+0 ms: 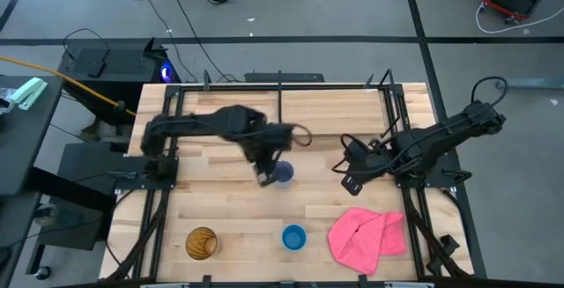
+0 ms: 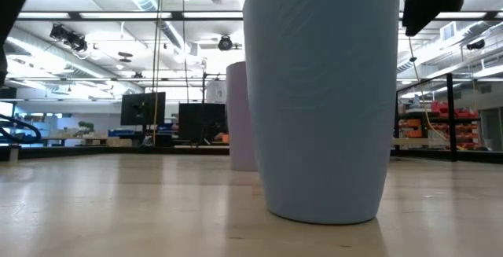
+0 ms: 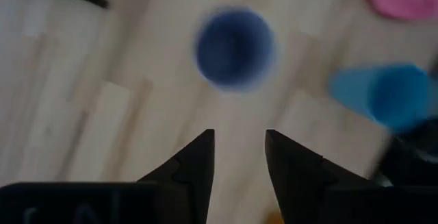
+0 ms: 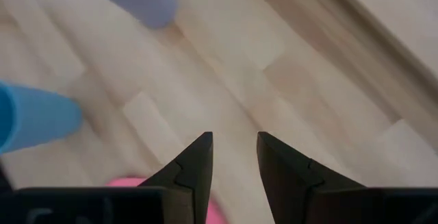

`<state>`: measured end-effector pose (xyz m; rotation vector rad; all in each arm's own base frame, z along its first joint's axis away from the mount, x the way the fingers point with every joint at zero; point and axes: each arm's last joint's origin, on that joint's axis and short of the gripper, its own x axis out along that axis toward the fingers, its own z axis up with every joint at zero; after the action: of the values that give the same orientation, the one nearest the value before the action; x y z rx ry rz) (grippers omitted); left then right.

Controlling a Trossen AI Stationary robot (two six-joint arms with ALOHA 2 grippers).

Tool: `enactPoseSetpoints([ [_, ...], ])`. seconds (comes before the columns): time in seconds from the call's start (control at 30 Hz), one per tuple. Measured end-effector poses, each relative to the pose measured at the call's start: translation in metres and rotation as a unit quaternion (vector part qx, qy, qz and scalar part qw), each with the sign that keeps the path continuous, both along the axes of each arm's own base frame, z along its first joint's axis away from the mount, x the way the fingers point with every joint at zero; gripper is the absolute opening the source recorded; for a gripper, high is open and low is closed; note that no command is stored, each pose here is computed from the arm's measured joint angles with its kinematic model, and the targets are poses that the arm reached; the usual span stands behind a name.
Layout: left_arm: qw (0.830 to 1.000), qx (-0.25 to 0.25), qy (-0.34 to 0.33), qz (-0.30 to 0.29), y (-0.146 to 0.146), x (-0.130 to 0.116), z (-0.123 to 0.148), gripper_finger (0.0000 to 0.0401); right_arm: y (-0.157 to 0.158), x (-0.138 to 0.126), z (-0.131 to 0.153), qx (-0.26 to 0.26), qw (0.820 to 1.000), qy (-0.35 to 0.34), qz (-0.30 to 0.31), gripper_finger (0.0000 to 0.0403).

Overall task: Stack small to large cups/mugs on shelf
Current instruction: Put the brown cup on the shelf

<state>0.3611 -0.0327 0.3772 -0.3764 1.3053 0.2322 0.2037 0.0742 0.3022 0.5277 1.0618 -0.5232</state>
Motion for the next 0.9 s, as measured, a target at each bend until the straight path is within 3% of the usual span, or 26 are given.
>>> enactPoseSetpoints([
  [0.3,1.0,-0.024,-0.015,0.009,-0.053,-0.034,0.018,0.012,0.014,0.001,0.005,0.029,0.998,-0.047,0.009,0.0122],
  [0.5,0.999,-0.04,0.018,0.022,-0.1,-0.056,0.006,0.0104,0.022,0.003,0.007,0.043,0.996,-0.074,0.022,0.0122],
  [0.7,0.994,-0.044,0.065,0.076,-0.141,-0.084,-0.012,0.0099,0.028,0.002,0.008,0.045,0.995,-0.081,0.041,0.0122],
  [0.9,0.982,-0.038,0.098,0.158,-0.155,-0.104,-0.027,0.0107,0.028,0.002,0.008,0.024,0.993,-0.078,0.081,0.0122],
])
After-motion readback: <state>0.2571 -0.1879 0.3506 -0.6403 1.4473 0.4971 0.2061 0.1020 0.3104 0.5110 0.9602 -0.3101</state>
